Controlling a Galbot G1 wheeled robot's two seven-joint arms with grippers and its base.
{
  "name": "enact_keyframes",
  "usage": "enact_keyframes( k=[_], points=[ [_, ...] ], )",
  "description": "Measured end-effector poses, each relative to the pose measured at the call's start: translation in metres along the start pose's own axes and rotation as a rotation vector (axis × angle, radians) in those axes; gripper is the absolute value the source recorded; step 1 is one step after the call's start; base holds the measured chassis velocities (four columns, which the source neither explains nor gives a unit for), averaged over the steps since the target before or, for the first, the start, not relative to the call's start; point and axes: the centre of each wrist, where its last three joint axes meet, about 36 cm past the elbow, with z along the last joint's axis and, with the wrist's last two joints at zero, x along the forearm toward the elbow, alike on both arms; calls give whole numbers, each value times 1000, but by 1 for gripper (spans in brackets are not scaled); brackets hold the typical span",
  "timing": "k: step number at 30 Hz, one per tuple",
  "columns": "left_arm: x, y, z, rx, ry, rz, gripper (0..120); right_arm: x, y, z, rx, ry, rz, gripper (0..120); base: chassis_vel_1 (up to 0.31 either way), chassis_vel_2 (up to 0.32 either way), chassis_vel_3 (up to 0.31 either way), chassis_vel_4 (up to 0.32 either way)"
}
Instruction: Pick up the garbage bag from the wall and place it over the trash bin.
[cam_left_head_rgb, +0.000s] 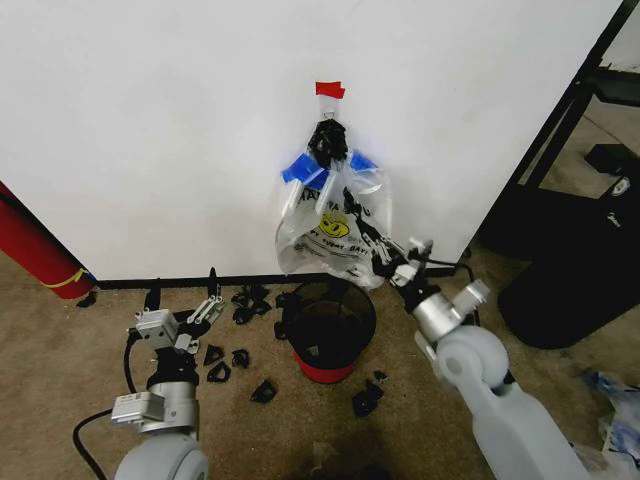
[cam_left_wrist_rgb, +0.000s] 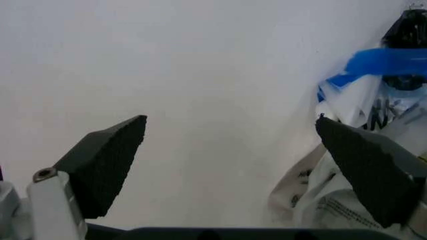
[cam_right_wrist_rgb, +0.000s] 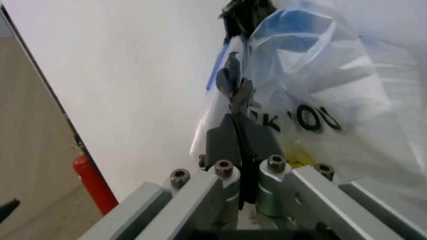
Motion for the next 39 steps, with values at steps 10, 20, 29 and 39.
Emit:
enact_keyframes(
  k=[10, 20, 29, 39],
  points=[
    [3, -2, -5, 9, -6, 2, 100, 51, 17, 18, 111, -20, 38, 0, 0, 0, 0, 0],
    [2, -2, -8, 9, -17, 11, 99, 103, 39, 24, 186, -43, 82, 0, 0, 0, 0, 0],
    [-1, -2, -5, 6, -20, 25, 99, 75, 36, 16, 44, -61, 115, 4, 0, 0, 0, 0],
    [5, 2, -11, -9, -17, 21, 100, -16, 3, 11, -317, -46, 71, 38, 0, 0, 0, 0]
  ],
)
